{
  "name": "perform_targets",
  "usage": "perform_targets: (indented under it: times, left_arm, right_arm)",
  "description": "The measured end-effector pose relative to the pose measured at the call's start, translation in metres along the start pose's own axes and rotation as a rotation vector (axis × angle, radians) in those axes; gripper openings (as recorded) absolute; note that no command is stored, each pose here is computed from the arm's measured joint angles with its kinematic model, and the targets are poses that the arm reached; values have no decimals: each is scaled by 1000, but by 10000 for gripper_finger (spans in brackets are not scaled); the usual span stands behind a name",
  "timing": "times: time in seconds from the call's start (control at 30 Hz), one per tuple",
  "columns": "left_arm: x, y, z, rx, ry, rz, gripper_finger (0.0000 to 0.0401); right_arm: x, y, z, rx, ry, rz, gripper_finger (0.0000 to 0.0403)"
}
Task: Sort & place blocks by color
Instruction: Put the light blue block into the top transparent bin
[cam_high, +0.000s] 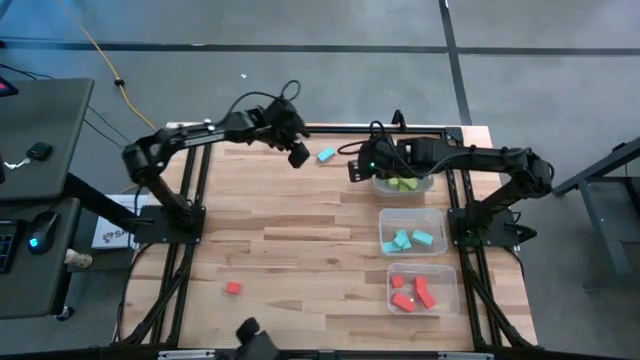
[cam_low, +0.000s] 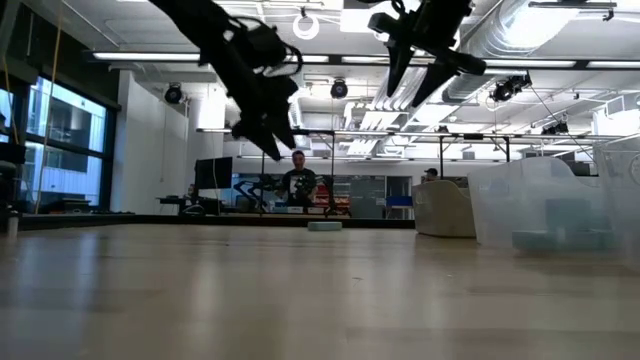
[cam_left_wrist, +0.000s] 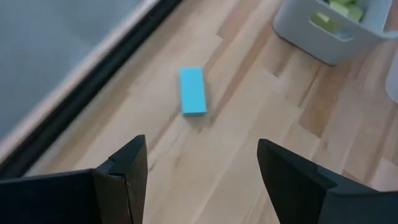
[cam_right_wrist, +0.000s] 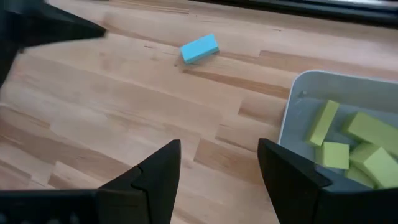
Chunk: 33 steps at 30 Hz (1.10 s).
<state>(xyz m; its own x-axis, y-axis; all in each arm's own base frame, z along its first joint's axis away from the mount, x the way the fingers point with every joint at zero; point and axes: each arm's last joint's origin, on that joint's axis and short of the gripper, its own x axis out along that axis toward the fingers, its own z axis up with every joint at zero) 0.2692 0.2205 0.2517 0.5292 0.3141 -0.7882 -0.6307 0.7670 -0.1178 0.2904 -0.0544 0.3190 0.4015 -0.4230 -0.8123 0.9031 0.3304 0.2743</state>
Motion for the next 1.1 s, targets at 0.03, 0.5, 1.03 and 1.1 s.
perform_targets:
  times: [0.03, 0.5, 1.03, 1.1]
  left_arm:
    - [8, 0, 0, -1, 7, -13, 227]
    - [68, 3, 27, -20, 103, -44, 227]
    - [112, 9, 24, 15, 170, -43, 227]
    - [120, 10, 20, 11, 193, -42, 227]
  right_arm:
    - [0, -1, 1, -10, -1, -2, 204]
    - [8, -12, 18, -68, 23, -12, 204]
    - [10, -15, 23, -76, 40, -7, 204]
    - [10, -15, 23, -75, 40, -7, 204]
